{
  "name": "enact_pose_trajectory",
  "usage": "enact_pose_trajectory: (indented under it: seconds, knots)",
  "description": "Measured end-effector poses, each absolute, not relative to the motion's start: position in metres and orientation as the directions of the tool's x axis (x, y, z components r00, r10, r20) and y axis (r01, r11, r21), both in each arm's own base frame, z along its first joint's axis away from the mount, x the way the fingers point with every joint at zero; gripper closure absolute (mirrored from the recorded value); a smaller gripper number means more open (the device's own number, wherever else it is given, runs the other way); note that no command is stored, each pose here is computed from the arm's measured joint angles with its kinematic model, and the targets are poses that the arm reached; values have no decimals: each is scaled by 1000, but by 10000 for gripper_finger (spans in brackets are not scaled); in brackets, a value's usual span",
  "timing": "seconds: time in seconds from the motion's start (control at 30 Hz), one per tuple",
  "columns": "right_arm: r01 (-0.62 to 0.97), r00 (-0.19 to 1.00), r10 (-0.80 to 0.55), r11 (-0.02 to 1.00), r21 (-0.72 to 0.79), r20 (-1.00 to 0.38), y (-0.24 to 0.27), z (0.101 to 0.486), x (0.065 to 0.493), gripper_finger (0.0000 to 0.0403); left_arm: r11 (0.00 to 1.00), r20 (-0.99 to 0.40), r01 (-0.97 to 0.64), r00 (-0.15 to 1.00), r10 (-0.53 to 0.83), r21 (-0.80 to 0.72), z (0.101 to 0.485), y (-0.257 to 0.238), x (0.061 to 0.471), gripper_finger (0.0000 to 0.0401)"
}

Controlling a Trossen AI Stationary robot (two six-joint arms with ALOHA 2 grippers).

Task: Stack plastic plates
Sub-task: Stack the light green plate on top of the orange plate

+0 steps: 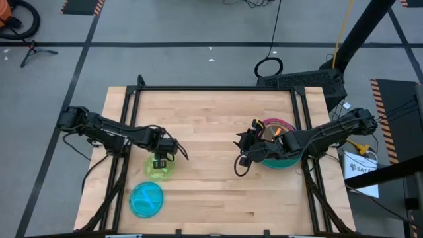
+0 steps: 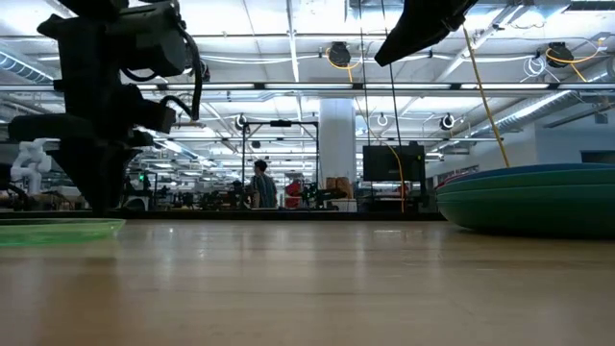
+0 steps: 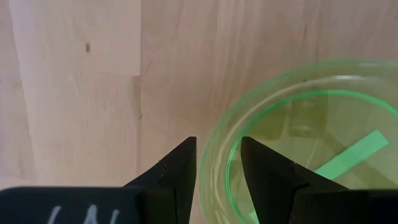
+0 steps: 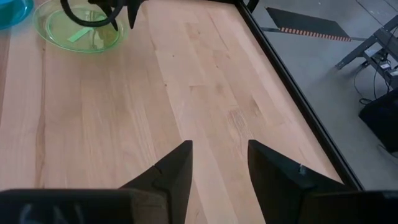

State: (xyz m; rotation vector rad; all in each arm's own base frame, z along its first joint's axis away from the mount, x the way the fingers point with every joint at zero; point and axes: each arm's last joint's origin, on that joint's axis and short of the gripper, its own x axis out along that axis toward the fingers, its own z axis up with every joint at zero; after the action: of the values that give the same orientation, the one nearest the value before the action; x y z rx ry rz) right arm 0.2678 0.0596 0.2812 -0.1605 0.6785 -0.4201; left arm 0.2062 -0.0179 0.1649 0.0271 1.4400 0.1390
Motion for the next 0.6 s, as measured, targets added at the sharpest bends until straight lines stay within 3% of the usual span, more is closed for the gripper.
enact_pose_trajectory:
  seconds: [0.4,0.5,0.6]
  knots:
    - [322,696,-427,904,-281,-577,60,281,268,255,992,-984,-47,129,125,120,164,-18,207,270]
    - [323,697,-427,904,-280,-576,60,281,267,255,992,-984,-42,128,126,121,164,-18,207,293]
    - [323,696,-427,904,-280,-576,60,281,267,255,992,-984,-37,128,125,121,164,-18,207,340]
